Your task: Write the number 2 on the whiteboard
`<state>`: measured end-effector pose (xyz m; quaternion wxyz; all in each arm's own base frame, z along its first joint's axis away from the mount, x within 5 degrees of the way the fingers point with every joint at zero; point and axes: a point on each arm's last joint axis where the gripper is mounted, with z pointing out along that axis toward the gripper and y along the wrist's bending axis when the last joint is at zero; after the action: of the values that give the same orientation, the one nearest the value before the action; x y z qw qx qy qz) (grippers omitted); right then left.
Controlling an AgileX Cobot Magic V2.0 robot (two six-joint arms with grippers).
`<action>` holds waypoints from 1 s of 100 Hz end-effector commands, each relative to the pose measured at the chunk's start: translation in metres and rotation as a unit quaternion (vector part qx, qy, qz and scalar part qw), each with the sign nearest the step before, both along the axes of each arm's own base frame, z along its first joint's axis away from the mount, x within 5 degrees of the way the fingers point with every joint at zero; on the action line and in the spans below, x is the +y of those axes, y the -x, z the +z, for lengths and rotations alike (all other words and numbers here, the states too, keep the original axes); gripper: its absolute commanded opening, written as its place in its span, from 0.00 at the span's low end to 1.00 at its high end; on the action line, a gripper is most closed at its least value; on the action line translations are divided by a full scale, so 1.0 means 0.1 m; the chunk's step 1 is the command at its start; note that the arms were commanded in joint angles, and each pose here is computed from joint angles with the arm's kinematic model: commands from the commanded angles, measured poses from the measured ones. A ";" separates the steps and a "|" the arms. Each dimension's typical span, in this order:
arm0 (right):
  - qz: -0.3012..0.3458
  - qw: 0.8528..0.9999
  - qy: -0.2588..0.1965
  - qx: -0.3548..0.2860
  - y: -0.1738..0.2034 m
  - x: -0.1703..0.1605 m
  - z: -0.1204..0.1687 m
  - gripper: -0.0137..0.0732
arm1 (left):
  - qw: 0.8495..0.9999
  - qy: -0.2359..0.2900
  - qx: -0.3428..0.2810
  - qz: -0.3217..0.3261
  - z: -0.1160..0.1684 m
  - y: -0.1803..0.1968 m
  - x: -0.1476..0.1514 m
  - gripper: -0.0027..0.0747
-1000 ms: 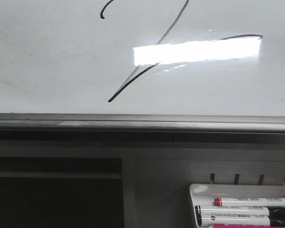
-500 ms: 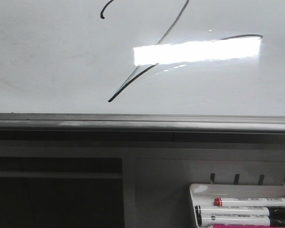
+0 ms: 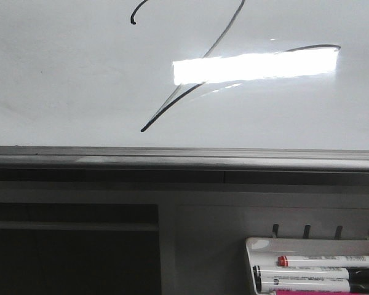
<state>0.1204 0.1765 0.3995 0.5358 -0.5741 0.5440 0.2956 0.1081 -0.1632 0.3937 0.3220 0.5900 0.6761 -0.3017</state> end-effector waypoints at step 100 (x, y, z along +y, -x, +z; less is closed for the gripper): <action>-0.247 0.965 -0.017 0.085 -0.05 -0.87 -0.31 0.08 | 0.833 0.203 0.005 0.515 -0.82 -1.47 0.17 0.01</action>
<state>0.1237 0.0906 0.3557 0.5263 -0.4145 0.7150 0.1999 0.2476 -0.1481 0.2994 0.5045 0.1054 0.8248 -0.2324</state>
